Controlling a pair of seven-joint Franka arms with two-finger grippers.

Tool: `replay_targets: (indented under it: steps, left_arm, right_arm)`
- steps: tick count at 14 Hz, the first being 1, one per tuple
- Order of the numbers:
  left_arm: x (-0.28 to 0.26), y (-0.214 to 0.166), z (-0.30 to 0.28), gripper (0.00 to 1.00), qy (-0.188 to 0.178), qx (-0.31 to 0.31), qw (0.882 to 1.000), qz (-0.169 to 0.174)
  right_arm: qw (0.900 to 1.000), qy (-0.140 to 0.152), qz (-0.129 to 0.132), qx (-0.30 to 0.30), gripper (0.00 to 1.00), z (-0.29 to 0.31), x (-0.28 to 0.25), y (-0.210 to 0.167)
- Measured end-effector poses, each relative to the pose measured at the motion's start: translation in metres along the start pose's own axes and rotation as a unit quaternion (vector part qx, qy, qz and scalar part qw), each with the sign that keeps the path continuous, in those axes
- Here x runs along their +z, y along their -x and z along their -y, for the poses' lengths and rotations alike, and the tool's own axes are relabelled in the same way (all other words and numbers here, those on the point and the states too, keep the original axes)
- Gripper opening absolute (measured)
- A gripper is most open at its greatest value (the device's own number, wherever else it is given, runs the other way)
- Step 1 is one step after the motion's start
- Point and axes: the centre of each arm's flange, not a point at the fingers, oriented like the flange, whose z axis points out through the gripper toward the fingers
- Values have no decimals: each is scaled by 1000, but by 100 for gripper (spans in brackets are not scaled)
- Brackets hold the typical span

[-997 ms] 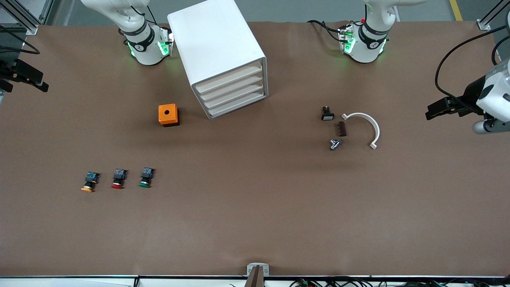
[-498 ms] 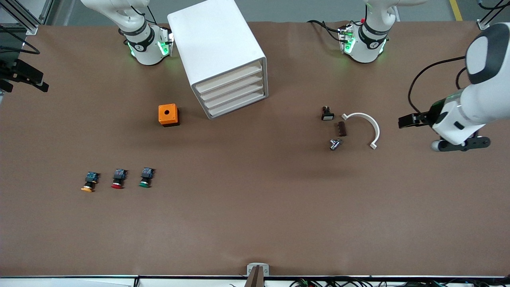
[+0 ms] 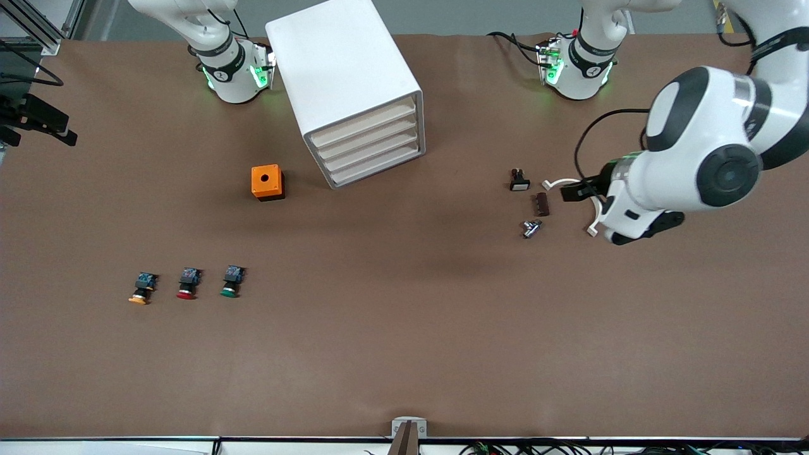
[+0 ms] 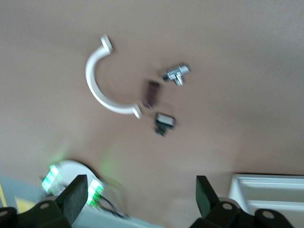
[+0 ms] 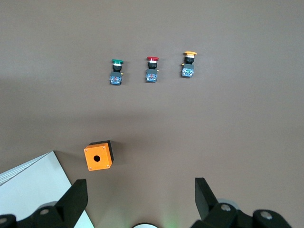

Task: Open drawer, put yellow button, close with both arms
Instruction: 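Move the left gripper to the handle of the cabinet's top drawer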

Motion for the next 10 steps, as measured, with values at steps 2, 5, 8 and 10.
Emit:
replay_targets:
  steps: [2,5,8,10]
  left_arm:
    - [13,13,-36,100,7,-84,996,39]
    - [33,23,-77,100,3,-174,982,79]
    - [62,31,-109,100,-21,-263,958,112]
    - [82,35,-130,100,-35,-307,941,140]
  right_arm:
    - [1000,0,0,0,100,0,0,0]
    - [1000,0,0,0,100,0,0,0]
    - [1000,0,0,0,100,0,0,0]
    - [1000,0,0,0,100,0,0,0]
